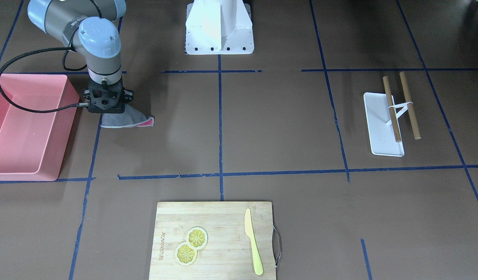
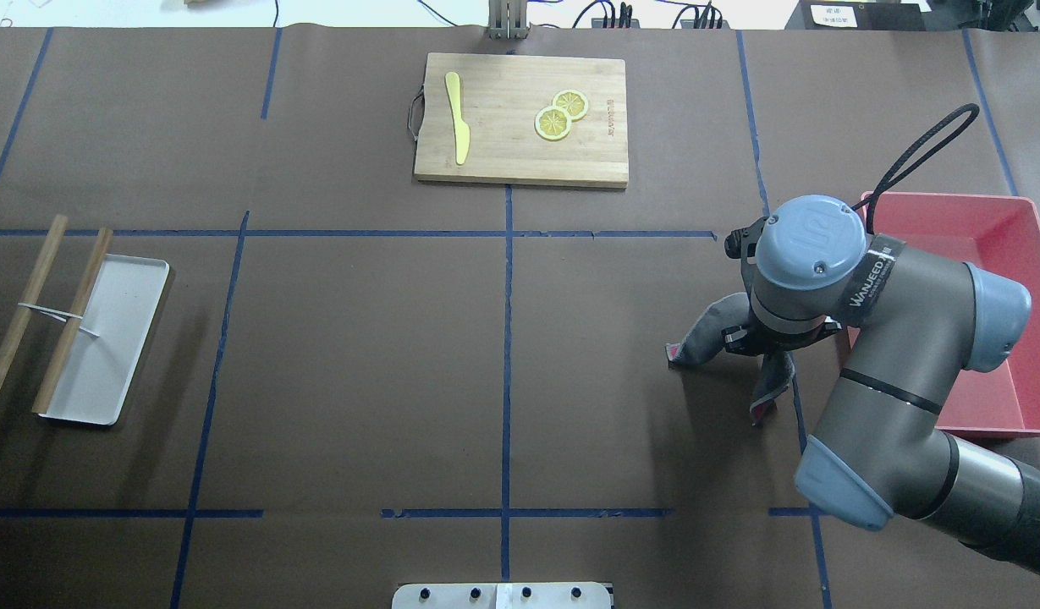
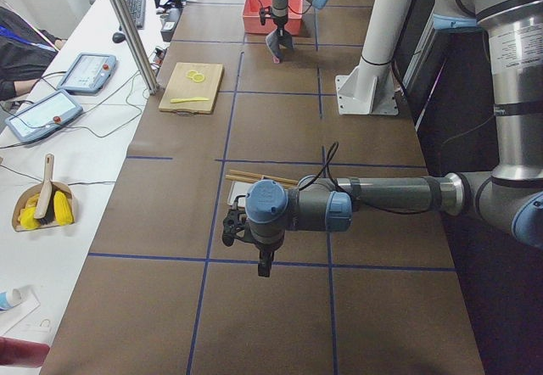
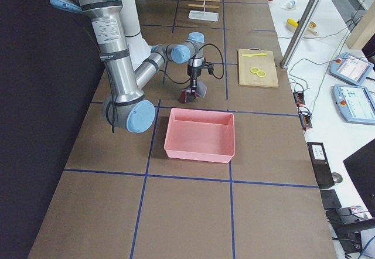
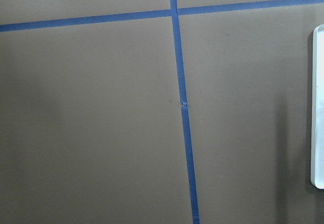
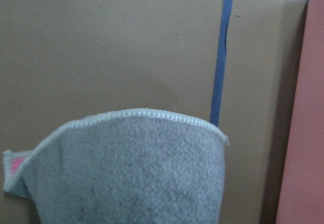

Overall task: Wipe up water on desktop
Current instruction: 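Wipe the cloth across the table toward the cutting board with the right gripper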

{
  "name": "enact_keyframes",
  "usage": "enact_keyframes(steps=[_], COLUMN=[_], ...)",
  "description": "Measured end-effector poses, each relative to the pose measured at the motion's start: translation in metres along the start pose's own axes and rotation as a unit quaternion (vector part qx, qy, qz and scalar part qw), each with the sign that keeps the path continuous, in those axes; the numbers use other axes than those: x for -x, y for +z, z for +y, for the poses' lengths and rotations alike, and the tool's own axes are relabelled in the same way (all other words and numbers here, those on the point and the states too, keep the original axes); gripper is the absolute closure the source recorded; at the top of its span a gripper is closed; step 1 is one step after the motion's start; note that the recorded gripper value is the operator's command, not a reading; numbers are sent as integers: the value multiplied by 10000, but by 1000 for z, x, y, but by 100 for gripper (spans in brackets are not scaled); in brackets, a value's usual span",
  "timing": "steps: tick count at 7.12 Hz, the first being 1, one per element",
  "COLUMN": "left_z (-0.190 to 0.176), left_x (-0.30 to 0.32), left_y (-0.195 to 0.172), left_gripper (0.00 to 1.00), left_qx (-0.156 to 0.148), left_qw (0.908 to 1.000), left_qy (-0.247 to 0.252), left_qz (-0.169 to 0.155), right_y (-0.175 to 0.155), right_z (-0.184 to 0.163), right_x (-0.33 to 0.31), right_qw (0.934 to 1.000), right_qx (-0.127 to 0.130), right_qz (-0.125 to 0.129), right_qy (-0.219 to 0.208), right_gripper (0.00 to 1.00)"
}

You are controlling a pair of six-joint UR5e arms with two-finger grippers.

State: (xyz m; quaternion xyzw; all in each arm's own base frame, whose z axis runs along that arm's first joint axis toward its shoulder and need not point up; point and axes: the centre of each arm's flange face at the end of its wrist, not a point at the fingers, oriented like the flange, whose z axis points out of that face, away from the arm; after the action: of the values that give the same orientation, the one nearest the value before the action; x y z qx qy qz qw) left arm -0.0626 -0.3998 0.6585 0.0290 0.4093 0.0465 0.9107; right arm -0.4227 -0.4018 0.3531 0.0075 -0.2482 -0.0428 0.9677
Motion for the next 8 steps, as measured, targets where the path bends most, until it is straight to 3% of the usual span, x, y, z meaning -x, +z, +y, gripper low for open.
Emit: enact_keyframes(steps=[3,5,7,8], left_z=[1,0,-1,-1], left_x=[5,4,5,5], left_y=[4,4,4,4], left_gripper=[0,0,0,0], left_qx=[45,60,66,65], left_qw=[10000,10000,9999,9999], left_qy=[-52,-72,-80,-81], left_qz=[2,-2,-2,1], right_y=[-51,-85,-117,-135], right_z=[-11,-26,-33,-37], right_x=[113,172,183,169], right_qw=[9959,9864,9802,9786], right_qx=[-192,-376,-392,-339], right_qz=[-686,-1338,-1680,-1734], right_qy=[555,881,968,1053], right_gripper=[100,100,100,100])
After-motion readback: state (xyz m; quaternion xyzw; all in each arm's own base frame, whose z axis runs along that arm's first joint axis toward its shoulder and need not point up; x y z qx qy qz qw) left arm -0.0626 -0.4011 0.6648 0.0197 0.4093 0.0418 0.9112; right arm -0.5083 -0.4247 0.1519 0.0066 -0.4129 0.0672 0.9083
